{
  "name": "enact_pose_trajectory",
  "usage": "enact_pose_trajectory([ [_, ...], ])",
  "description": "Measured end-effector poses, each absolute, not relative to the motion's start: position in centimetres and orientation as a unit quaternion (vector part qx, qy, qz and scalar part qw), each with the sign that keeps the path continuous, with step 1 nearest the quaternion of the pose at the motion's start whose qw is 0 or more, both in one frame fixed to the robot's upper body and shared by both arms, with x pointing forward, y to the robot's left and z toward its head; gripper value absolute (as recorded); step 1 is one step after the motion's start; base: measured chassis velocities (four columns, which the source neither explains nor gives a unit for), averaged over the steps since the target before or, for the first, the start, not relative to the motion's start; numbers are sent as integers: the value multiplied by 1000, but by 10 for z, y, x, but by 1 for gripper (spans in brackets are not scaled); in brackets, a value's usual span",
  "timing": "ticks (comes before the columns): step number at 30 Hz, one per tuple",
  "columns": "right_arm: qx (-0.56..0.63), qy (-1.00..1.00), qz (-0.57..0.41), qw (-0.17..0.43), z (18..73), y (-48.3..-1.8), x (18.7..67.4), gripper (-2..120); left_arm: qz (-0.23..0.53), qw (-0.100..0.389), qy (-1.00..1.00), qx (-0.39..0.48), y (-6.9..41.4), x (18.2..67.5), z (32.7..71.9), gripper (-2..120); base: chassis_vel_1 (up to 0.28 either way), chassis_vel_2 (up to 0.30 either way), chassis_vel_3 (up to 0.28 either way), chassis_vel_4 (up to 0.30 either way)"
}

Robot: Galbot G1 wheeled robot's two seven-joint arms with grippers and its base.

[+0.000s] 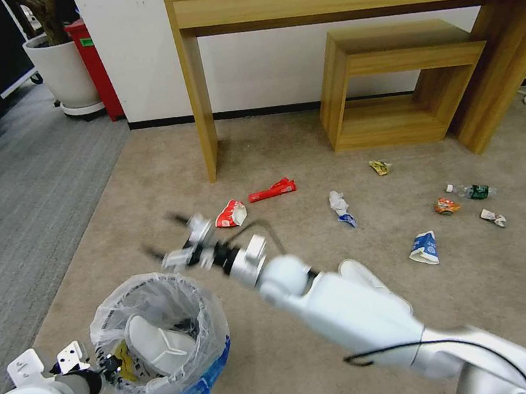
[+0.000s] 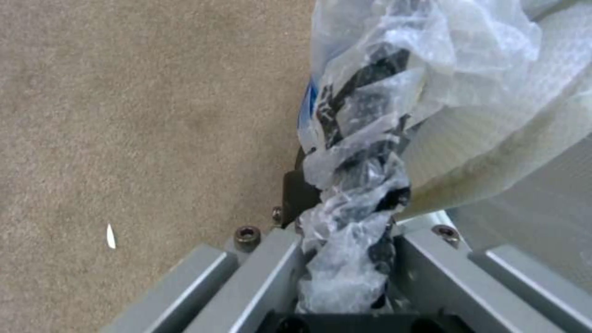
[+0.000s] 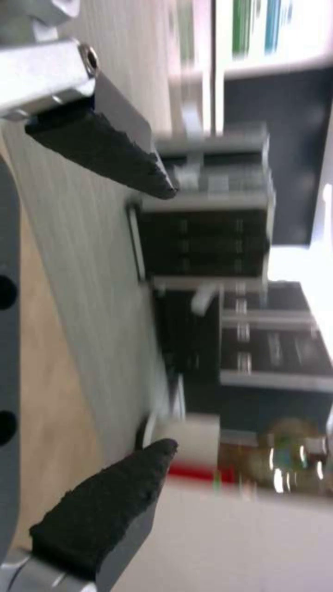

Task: Pick up the trash bin and place the garbage on the floor into it.

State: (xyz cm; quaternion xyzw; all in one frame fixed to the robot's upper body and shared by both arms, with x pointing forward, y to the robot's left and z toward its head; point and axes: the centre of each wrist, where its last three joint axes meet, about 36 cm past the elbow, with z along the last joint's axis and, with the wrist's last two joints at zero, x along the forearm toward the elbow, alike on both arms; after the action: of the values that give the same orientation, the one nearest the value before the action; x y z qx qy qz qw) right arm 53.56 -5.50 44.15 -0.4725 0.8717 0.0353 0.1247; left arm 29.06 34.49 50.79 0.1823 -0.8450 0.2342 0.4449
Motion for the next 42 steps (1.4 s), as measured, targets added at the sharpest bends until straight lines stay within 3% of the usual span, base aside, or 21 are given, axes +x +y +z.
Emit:
enact_pose_trajectory([
  [1, -443, 888, 24, 118, 449, -87, 542, 100, 234, 446, -845, 180, 343, 290, 508, 0, 0, 0, 0, 0],
  [4, -412, 905, 12, 106, 451, -119, 544, 100, 234, 447, -845, 177, 342, 289, 508, 0, 0, 0, 0, 0],
  [7, -340, 937, -14, 75, 452, -199, 535, 100, 234, 448, -847, 165, 338, 290, 508, 0, 0, 0, 0, 0],
  [8, -340, 937, -14, 75, 452, -199, 535, 100, 234, 448, -847, 165, 338, 290, 508, 0, 0, 0, 0, 0],
  [11, -317, 947, -36, 47, 442, -258, 522, 100, 233, 446, -851, 153, 335, 290, 510, 0, 0, 0, 0, 0],
  [23, -308, 941, -138, -27, 396, -391, 486, 100, 234, 443, -855, 134, 330, 294, 505, 0, 0, 0, 0, 0],
  [31, -300, 936, -174, -51, 384, -428, 484, 100, 233, 439, -859, 126, 329, 296, 505, 0, 0, 0, 0, 0],
  [42, -318, 920, -219, -65, 361, -437, 496, 100, 234, 436, -860, 123, 330, 297, 504, 0, 0, 0, 0, 0],
])
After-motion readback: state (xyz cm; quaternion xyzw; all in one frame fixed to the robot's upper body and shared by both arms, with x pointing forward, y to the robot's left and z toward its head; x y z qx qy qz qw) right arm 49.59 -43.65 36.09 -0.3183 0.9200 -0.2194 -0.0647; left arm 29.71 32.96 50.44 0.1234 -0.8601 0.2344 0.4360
